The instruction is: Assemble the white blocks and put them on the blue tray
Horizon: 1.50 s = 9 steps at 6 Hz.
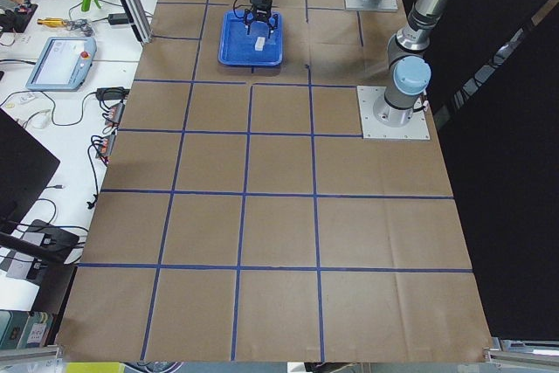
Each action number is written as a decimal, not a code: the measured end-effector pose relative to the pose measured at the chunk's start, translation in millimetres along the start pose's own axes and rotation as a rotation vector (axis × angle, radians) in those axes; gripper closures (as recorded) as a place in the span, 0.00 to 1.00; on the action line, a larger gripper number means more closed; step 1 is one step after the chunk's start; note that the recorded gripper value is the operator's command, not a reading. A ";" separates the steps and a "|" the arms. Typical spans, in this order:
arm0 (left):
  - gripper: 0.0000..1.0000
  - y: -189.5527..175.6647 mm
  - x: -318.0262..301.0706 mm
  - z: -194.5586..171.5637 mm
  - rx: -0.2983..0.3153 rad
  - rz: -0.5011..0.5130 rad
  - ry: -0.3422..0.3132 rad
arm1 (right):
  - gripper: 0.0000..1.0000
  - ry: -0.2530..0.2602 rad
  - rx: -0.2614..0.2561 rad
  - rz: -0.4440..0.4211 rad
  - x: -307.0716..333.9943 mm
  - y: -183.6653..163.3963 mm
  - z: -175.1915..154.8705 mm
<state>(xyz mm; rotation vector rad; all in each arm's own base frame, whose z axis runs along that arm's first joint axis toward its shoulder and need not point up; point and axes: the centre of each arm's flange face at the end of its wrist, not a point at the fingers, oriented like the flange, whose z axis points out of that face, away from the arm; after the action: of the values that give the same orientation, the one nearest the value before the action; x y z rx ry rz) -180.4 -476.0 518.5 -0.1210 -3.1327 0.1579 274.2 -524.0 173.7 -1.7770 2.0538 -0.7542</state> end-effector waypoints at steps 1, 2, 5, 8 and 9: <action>0.01 -1.1 -2.8 -0.2 0.001 -0.006 0.001 | 0.00 0.037 -0.044 0.048 17.7 -13.4 -19.4; 0.01 -0.7 -3.5 -1.3 0.002 -0.008 0.001 | 0.00 0.048 -0.111 0.157 29.6 -26.4 -46.6; 0.01 5.6 -2.8 -9.5 0.013 -0.010 0.022 | 0.00 0.130 -0.427 0.792 37.3 -37.0 -125.0; 0.01 5.4 -5.0 -10.4 0.014 -0.013 0.021 | 0.00 0.285 -0.621 1.268 22.5 -39.6 -222.9; 0.01 4.2 -6.6 -8.8 0.011 -0.016 0.022 | 0.00 0.297 -0.643 1.347 11.7 -44.7 -265.0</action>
<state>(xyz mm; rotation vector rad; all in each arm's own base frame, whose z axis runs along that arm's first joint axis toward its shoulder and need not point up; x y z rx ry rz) -173.4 -471.4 526.9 -0.0968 -3.1100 0.1721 159.9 -491.7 415.1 -0.0720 3.1401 0.1019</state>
